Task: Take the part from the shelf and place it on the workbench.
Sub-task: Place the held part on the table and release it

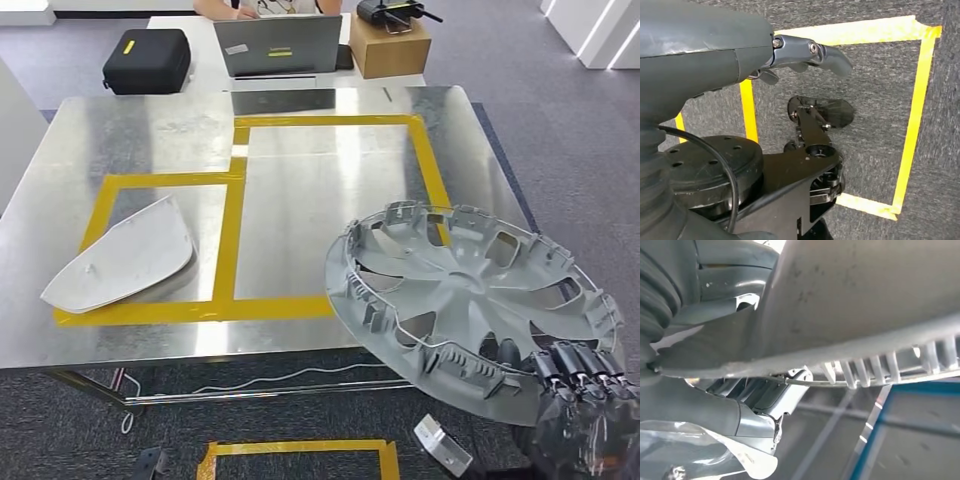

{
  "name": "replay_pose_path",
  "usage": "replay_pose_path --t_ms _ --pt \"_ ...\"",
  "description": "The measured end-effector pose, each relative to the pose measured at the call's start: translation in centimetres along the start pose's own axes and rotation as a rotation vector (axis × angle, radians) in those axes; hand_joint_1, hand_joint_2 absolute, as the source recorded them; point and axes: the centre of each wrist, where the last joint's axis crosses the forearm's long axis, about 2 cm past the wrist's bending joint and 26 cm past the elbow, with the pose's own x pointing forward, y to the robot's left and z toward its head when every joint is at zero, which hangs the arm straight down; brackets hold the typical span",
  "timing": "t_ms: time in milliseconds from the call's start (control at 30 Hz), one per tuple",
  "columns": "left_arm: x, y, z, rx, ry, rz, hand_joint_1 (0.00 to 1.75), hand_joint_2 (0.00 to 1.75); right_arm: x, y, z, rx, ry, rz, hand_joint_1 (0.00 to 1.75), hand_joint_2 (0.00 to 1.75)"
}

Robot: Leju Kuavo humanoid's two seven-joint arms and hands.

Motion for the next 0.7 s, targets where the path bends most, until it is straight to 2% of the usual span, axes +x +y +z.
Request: replay_pose_path --t_ms 133,400,533,700 --pt "0.1 0.2 0.0 0.005 -0.003 0.006 0.00 1.75 0.1 2.1 1.2 0.084 0.111 -0.022 1.75 1.75" --pt "0.4 0.7 -0.1 0.016 -0.008 -0.016 0.00 1.75 -1.4 4.9 2.7 0.185 0.162 0.008 1.75 1.75" --pt "0.4 0.8 -0.1 0.016 -0.009 -0.032 0.00 1.75 -3.8 6.2 2.7 0.214 0.186 0.017 1.75 1.75" --pt "0.4 0.8 -0.1 0.011 -0.008 -0.049 0.00 1.75 -8.4 7.6 2.2 0.224 0.221 0.064 1.75 1.75"
